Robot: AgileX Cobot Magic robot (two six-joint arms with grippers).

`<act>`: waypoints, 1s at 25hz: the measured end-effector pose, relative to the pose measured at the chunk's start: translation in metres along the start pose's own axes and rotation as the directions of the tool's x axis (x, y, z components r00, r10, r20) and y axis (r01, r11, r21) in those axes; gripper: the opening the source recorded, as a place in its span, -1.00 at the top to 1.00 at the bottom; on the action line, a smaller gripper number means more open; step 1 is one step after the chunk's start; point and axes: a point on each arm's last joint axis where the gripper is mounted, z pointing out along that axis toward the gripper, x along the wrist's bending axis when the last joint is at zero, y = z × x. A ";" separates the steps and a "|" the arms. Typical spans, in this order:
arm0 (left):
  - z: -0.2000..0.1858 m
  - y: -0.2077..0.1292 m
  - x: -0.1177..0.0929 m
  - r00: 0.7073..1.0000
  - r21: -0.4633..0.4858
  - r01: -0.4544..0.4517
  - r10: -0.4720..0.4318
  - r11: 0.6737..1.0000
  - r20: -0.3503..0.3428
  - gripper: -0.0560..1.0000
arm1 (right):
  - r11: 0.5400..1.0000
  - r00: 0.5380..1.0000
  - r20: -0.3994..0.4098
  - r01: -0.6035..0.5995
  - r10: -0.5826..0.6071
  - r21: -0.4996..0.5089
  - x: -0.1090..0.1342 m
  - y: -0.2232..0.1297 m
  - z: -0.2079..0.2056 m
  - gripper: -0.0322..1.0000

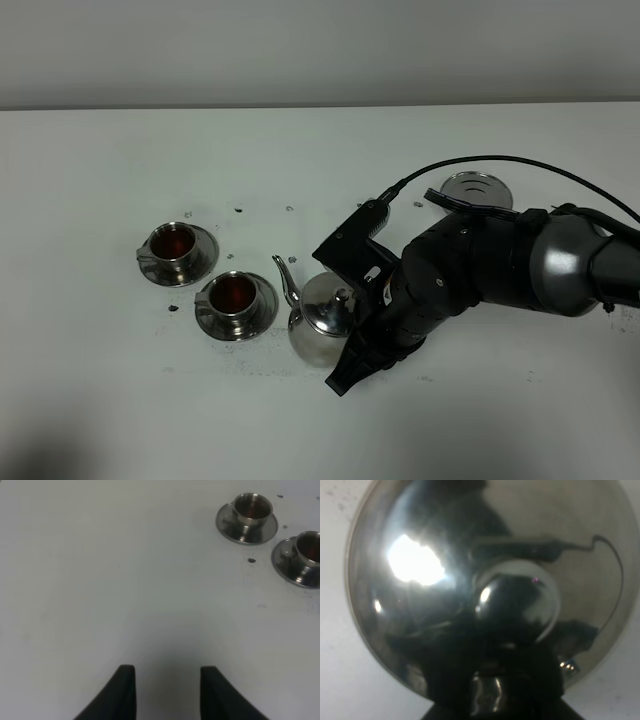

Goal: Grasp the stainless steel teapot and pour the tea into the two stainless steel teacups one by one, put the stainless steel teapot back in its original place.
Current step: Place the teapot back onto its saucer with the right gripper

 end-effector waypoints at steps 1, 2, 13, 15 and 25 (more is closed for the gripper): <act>0.000 0.000 0.000 1.000 0.000 0.000 0.000 1.000 0.000 0.21 | 1.000 1.000 0.000 -0.001 0.001 0.002 0.000 0.000 0.001 0.60; 0.000 0.000 0.000 1.000 0.000 0.000 0.000 1.000 0.000 0.21 | 1.000 1.000 0.000 -0.001 0.001 0.000 0.000 0.000 0.001 0.60; 0.000 0.000 0.000 1.000 0.000 0.000 0.000 1.000 0.000 0.21 | 0.995 0.984 0.145 -0.100 0.100 -0.003 -0.072 0.038 -0.064 0.60; 0.000 0.000 0.000 1.000 0.000 0.000 0.000 1.000 0.000 0.21 | 0.989 0.972 0.183 -0.146 0.148 -0.023 -0.097 0.038 -0.074 0.60; 0.000 0.000 0.000 1.000 0.000 0.000 0.000 1.000 0.000 0.21 | 0.935 0.897 0.267 -0.349 0.353 -0.063 -0.197 0.022 -0.072 0.60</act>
